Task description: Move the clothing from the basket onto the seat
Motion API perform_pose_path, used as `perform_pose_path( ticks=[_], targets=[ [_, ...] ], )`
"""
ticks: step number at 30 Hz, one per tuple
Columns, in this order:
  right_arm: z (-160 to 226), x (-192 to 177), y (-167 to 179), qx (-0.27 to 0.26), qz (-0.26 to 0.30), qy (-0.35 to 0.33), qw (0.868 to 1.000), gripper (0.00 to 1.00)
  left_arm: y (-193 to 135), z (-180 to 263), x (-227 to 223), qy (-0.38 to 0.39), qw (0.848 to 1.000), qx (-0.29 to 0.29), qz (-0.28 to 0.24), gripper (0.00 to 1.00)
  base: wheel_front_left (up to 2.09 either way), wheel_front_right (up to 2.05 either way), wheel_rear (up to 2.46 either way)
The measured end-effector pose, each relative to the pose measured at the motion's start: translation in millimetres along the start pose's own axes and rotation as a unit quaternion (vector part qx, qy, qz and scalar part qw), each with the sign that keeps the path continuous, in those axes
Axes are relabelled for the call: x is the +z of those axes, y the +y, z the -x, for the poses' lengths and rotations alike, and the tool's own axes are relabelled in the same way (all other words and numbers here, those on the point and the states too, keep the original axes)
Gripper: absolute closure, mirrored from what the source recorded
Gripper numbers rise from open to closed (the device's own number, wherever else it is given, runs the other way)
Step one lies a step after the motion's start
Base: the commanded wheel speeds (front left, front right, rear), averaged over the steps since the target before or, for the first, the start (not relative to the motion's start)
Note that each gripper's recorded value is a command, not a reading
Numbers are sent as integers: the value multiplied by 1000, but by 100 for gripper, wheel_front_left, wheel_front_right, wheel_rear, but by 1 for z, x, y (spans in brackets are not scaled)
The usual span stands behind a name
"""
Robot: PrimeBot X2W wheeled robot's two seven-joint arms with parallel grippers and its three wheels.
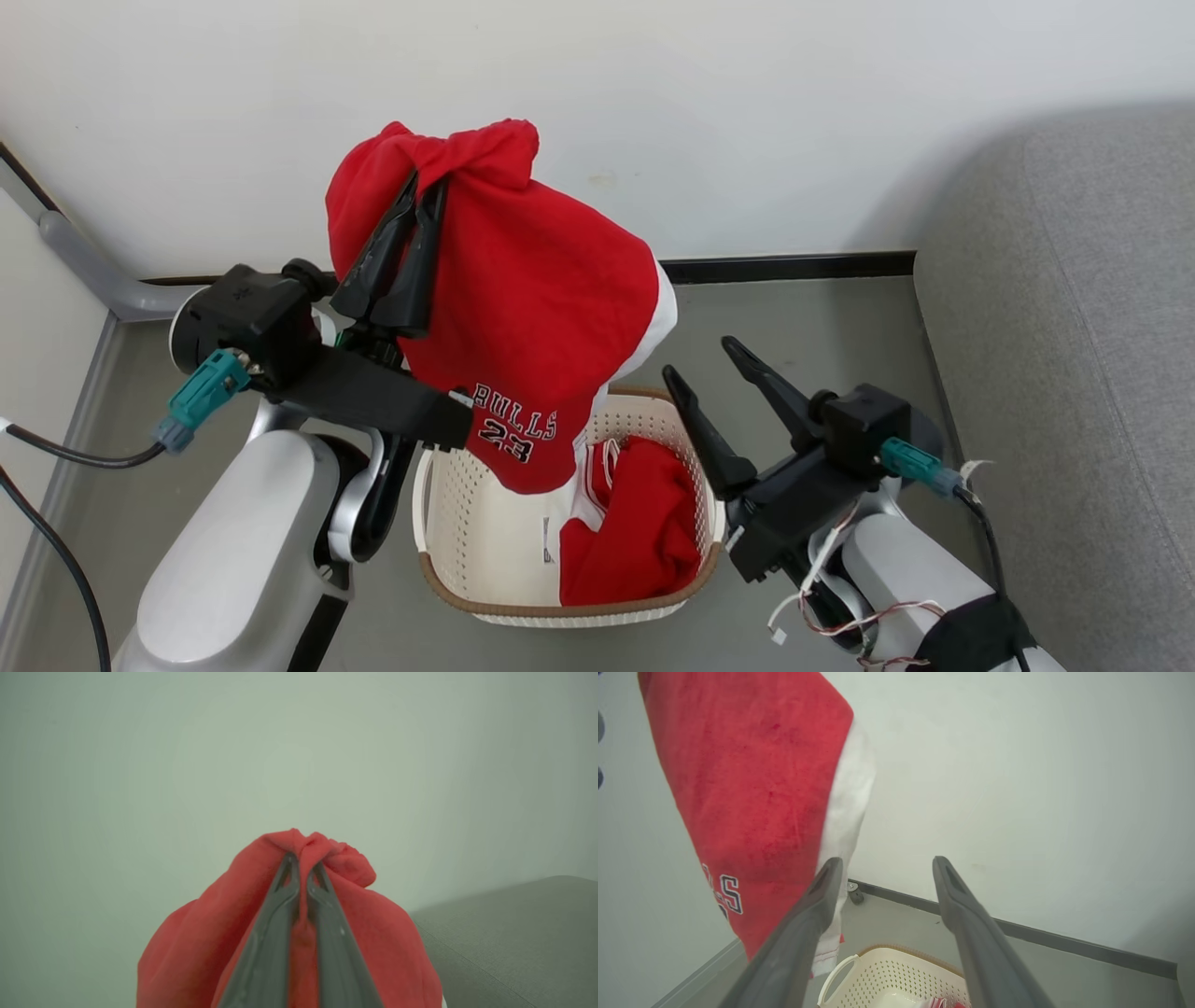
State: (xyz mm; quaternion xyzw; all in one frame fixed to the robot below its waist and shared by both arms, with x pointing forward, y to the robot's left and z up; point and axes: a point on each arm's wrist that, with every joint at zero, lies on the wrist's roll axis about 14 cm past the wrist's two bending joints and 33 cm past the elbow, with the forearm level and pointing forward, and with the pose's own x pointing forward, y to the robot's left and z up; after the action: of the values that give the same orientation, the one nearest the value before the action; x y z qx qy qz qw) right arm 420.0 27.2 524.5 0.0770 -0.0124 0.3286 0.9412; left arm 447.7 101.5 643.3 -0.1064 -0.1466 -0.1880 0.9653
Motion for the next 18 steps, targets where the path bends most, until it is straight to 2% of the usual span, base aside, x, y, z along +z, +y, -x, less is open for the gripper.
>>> perform_pose_path(
  ticks=[7, 18],
  targets=[
    [-8, 3, 18, 44, 7, 1, 999, 0, -2, 0, 1, 2, 1000, -4, 0, 100, 0, 0, 0],
    [-22, 8, 37, 84, 12, 9, 996, 0, -6, 4, 0, 7, 1000, -7, 1, 100, 0, 0, 0]
  ],
)
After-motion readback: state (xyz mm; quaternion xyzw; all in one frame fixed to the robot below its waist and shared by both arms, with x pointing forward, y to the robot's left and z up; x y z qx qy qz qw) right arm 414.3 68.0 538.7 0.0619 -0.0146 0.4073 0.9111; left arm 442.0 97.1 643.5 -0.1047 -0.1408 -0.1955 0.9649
